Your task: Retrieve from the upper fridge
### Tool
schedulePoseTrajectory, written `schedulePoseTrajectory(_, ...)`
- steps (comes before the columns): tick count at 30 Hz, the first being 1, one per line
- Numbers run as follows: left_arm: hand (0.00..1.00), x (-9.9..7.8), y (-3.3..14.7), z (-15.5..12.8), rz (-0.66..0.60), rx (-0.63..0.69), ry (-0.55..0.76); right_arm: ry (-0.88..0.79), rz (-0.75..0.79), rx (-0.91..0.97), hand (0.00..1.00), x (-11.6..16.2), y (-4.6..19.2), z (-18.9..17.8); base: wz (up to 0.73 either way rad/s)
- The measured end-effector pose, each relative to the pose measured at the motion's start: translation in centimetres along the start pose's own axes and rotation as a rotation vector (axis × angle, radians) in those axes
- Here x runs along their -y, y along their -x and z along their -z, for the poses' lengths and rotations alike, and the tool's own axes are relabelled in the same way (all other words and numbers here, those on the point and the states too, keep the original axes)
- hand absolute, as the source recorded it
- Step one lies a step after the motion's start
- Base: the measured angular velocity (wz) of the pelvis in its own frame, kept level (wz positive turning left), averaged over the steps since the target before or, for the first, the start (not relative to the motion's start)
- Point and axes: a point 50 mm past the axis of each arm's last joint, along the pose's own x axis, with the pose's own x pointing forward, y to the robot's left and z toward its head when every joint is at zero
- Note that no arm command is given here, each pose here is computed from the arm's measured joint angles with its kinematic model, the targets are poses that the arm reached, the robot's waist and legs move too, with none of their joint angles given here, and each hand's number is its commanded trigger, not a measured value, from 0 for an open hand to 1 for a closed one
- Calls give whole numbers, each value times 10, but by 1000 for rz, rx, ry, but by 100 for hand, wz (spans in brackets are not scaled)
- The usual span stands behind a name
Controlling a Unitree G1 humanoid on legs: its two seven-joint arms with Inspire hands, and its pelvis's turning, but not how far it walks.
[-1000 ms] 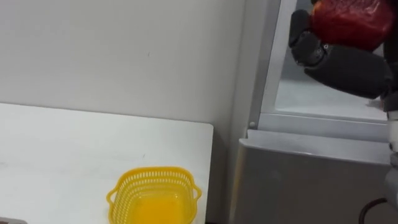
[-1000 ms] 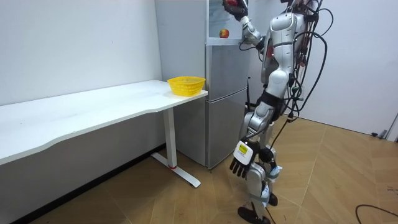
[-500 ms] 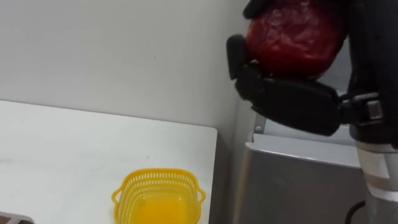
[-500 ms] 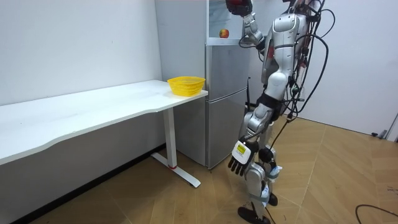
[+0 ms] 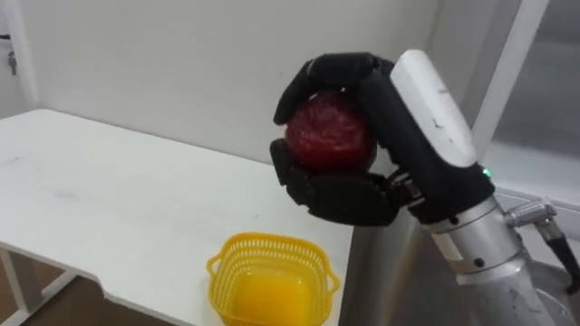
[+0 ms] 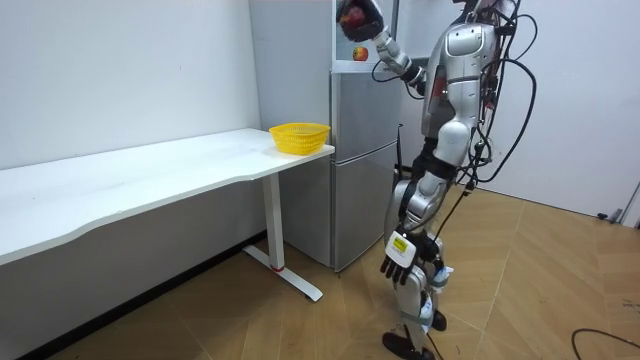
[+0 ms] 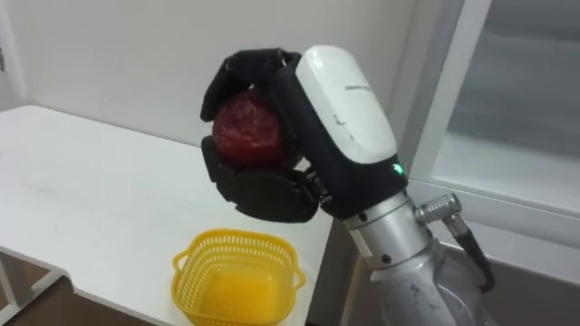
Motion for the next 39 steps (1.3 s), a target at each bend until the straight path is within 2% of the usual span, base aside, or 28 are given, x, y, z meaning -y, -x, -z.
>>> schedulePoseTrajectory(6,0,-2,0,-4,15,0,-1,23,-151,-120,100,-30,10,22,12)
schedulePoseTrajectory(14,0,-11,1,-6,-2,3,-10,79,-377,-254,100,-72,35,48,5)
schedulePoseTrajectory(25,0,-15,1,-6,-14,-2,-10,102,-435,-363,100,-81,50,68,7)
schedulePoseTrajectory(32,0,-25,3,-7,-35,0,-14,126,-510,-511,100,-91,76,96,6)
schedulePoseTrajectory(38,0,-29,4,-1,-36,-26,8,135,-538,-576,100,-93,87,106,5)
schedulePoseTrajectory(39,0,-29,4,-1,-35,-27,9,135,-539,-576,84,-93,87,106,0)
